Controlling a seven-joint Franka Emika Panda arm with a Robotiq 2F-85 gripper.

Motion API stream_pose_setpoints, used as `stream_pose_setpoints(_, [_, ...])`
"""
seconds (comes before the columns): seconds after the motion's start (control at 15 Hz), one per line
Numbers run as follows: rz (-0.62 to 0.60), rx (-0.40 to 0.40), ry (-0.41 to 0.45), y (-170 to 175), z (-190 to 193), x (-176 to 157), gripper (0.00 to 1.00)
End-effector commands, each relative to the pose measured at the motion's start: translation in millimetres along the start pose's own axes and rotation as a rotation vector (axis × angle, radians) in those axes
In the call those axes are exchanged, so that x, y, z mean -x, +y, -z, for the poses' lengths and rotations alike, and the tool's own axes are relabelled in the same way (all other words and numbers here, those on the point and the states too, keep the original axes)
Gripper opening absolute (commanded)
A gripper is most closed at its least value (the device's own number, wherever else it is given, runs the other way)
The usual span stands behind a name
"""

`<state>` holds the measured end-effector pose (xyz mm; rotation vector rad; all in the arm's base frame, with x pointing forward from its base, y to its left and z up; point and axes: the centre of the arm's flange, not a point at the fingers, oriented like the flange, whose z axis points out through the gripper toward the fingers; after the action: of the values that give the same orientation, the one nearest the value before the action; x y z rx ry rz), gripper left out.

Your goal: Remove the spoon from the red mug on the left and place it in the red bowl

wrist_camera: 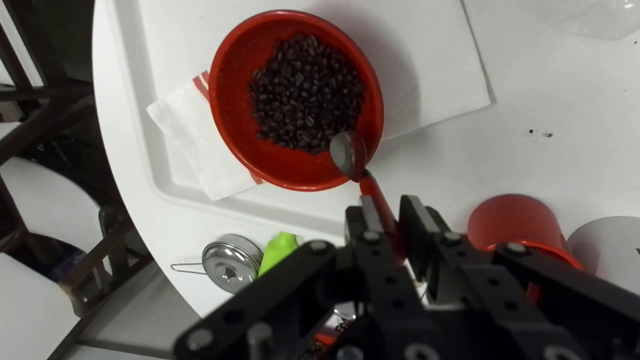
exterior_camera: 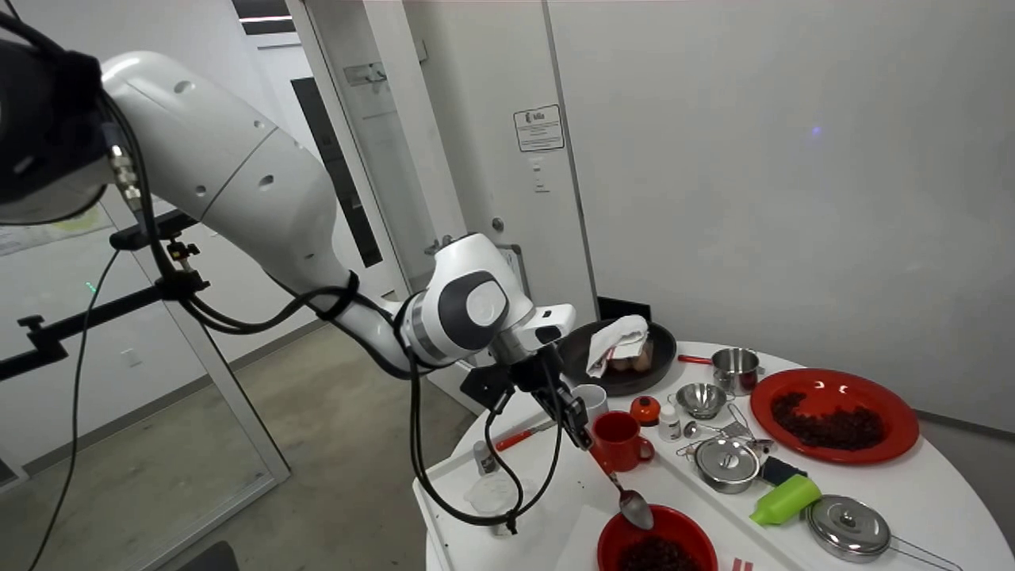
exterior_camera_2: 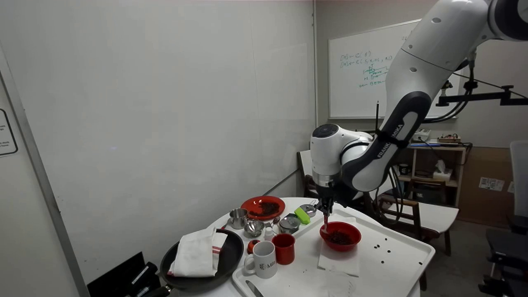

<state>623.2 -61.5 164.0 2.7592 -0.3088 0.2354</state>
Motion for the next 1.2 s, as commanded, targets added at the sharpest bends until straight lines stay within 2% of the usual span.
stream_pose_setpoints(0.0, [0.012,0.005,-0.047,1.4,2.8,2.3,0.10])
stream_pose_setpoints(0.4, [0.034,-0.054,-0.020,-2.3,3.7,0.1,0.10])
stream_pose_setpoints(1.13, [-0.041,-0.086,-0.075,-4.6,5.1,0.1,0.10])
